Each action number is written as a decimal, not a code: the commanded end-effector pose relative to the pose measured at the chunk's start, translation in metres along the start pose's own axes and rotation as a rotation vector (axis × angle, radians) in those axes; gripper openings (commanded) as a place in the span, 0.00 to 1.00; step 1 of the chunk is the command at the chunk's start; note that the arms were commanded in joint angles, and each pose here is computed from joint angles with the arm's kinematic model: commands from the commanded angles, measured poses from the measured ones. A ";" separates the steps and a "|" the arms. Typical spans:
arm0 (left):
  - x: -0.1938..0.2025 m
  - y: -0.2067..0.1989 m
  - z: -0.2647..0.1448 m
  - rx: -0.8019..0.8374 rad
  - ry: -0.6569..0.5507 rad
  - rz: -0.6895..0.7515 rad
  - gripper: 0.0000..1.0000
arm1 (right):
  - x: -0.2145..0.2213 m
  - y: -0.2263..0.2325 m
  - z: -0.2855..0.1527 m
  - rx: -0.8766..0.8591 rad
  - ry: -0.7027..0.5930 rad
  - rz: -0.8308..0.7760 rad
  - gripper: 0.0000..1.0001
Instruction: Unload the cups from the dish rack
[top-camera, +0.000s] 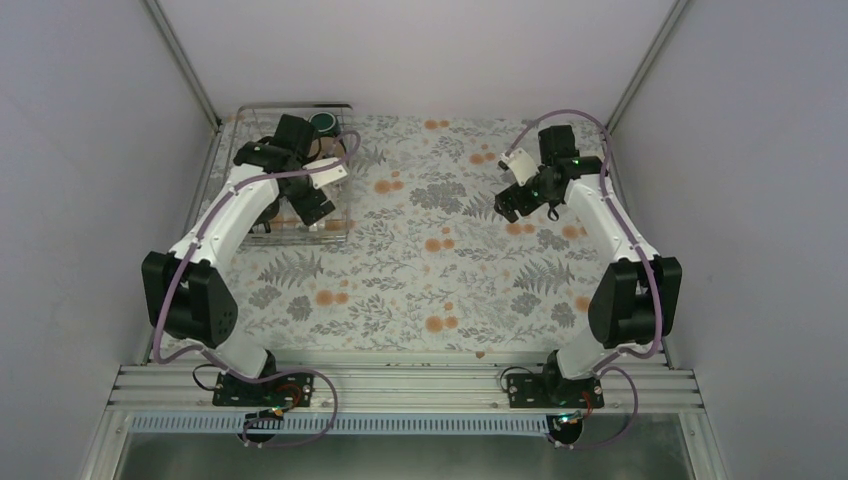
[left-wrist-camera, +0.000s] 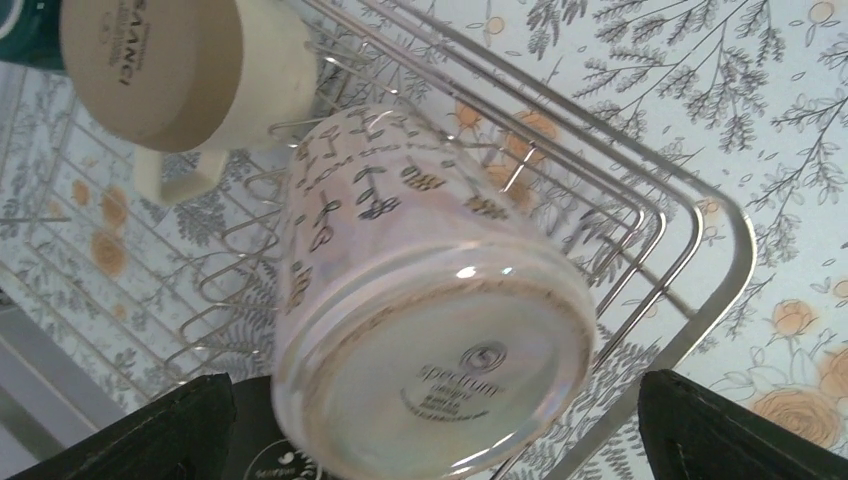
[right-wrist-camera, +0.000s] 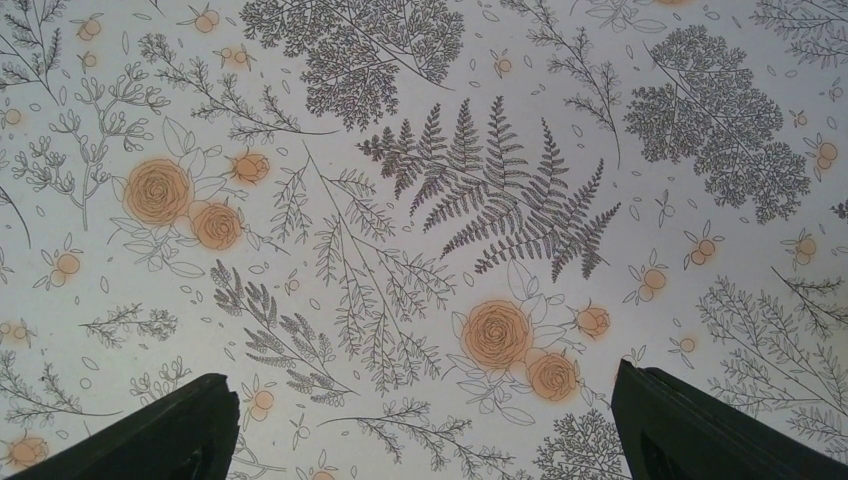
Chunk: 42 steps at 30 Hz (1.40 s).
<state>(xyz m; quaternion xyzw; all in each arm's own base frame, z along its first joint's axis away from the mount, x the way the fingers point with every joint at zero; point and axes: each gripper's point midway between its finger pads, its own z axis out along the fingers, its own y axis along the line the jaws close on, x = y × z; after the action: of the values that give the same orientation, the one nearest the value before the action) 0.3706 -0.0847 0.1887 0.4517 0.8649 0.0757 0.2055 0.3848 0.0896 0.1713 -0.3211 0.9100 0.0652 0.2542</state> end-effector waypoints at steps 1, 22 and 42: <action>-0.005 -0.007 0.012 0.017 0.000 -0.072 1.00 | -0.005 0.004 -0.002 0.004 -0.038 0.002 0.96; 0.010 0.000 0.039 -0.077 0.054 -0.215 1.00 | 0.006 0.009 0.014 -0.014 -0.034 0.017 0.97; 0.005 0.003 0.051 -0.154 -0.023 -0.232 0.69 | 0.005 0.011 0.014 -0.029 -0.038 0.018 0.97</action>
<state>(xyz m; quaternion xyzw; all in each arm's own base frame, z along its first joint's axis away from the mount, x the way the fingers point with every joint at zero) 0.3852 -0.0800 0.1445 0.3476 0.9000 0.1140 0.2370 0.3815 0.0926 0.1478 -0.3134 0.9120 0.0770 0.2532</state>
